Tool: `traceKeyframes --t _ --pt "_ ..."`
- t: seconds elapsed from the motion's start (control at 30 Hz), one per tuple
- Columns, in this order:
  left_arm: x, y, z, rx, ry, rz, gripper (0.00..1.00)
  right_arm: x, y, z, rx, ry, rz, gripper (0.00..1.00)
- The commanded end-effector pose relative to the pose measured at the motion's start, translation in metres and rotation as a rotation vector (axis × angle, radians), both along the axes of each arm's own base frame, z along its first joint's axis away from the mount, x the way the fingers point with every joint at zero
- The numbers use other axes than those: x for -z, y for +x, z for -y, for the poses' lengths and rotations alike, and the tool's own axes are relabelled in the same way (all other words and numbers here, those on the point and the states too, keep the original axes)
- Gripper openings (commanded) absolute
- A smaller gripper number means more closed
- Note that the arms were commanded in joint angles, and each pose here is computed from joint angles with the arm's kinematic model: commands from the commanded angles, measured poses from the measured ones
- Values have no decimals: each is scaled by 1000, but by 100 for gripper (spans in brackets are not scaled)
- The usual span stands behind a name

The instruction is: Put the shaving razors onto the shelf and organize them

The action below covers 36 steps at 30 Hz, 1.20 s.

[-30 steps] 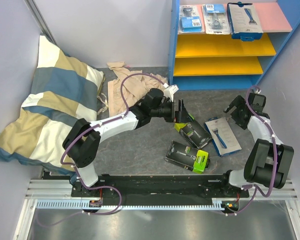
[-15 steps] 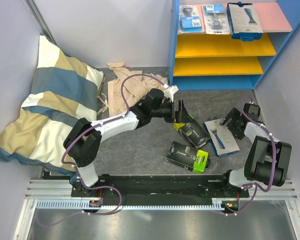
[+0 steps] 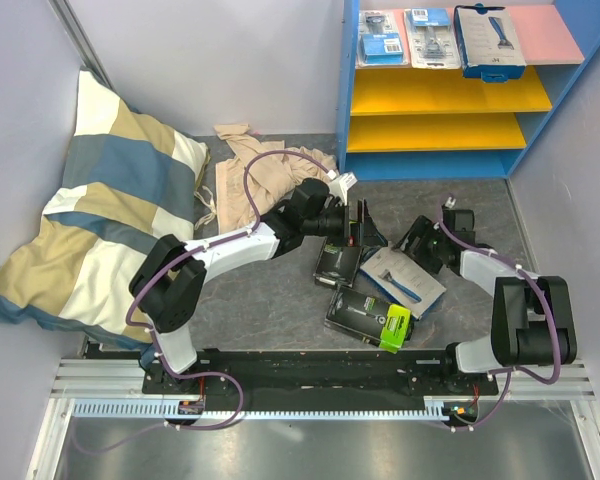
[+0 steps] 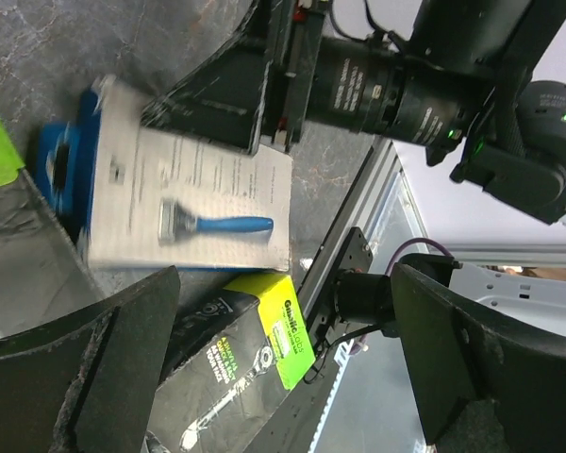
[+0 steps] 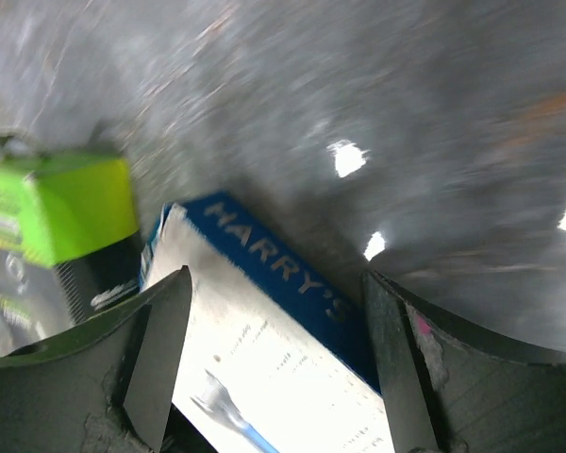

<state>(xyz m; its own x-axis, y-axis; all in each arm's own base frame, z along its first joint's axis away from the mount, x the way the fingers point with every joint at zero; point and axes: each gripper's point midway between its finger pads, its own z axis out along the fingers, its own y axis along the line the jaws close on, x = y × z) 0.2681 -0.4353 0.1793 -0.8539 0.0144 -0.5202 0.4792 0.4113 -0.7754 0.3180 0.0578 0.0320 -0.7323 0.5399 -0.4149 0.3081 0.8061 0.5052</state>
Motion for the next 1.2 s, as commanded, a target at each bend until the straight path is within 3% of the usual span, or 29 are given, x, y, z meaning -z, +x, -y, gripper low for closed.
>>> traceKeyframes --t 0.0,0.3,0.6,1.17 --pt "-9 -10 7 21 -28 -29 100 37 -54 -34 -57 74 -225 81" --pt "39 -42 22 61 33 -153 100 32 -54 -37 -79 48 -215 82" --pt "63 -59 36 97 71 -177 100 -4 -41 -12 -17 -75 -138 84" --pt "119 -104 29 209 256 -229 98 5 -40 16 25 -77 -185 85"
